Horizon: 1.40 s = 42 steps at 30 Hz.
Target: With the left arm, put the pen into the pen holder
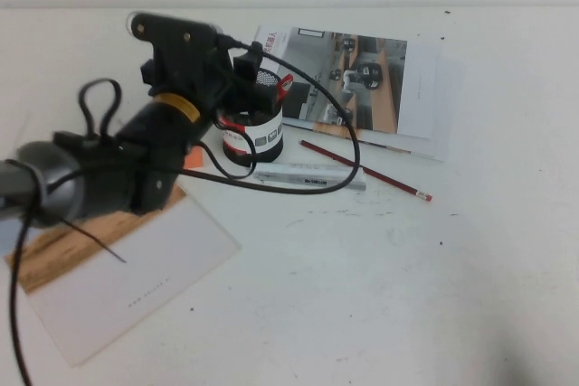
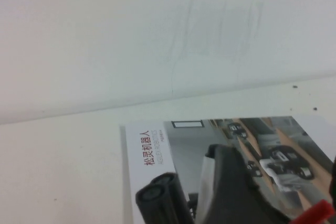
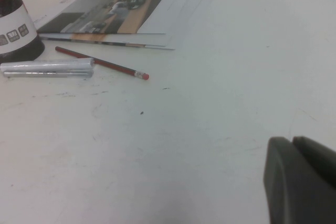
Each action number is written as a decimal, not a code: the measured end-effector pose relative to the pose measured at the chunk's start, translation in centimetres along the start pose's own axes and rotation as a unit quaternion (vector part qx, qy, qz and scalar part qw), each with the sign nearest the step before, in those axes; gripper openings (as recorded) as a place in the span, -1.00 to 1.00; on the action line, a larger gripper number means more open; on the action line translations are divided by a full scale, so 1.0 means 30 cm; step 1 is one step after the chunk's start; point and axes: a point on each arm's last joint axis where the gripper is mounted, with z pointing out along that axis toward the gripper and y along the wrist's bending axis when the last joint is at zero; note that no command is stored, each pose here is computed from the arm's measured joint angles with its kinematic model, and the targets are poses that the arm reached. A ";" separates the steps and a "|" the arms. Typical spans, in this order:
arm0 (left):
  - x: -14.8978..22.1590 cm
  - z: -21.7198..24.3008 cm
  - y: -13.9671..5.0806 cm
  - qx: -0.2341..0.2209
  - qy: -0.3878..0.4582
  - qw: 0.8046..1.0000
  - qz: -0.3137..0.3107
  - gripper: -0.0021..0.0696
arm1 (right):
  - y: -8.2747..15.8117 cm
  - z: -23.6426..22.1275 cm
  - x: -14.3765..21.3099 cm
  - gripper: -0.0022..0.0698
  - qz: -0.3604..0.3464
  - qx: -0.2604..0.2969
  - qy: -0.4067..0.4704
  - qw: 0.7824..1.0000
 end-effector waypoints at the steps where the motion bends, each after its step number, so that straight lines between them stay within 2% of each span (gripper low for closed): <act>1: -0.029 -0.015 -0.001 0.001 0.009 1.000 0.008 -0.04 | 0.000 0.000 0.000 -1.00 0.000 0.000 0.000 1.000; 3: -0.094 -0.054 -0.002 0.004 0.030 0.999 0.024 -0.29 | 0.000 0.000 0.000 -1.00 0.000 0.000 0.000 1.000; 5: -0.169 -0.105 -0.003 0.008 0.046 0.998 0.041 -0.63 | 0.000 0.000 0.000 -1.00 0.000 0.000 0.000 1.000; 7: -0.237 -0.164 -0.008 0.011 0.039 0.998 0.049 -0.80 | 0.000 0.000 0.000 -1.00 0.000 0.000 0.000 1.000; 10: -0.317 -0.277 -0.016 0.015 0.008 0.998 0.054 -0.90 | 0.000 0.000 0.000 -1.00 0.000 0.000 0.000 1.000; 15: -0.354 -0.487 -0.014 0.019 -0.012 0.998 0.050 -0.93 | 0.000 0.000 0.000 -1.00 0.000 0.000 0.000 1.000; 23: -0.245 -0.747 -0.001 0.023 0.030 0.999 0.020 -0.94 | 0.000 0.000 0.000 -1.00 0.000 0.000 0.000 1.000; 36: -0.113 -0.835 0.007 0.022 0.066 0.997 0.014 -0.94 | 0.000 0.000 0.000 -1.00 0.000 0.000 0.000 1.000; 42: -0.041 -0.921 0.026 0.003 -0.009 1.000 0.008 -0.94 | 0.000 0.000 0.000 -1.00 0.000 0.000 0.000 1.000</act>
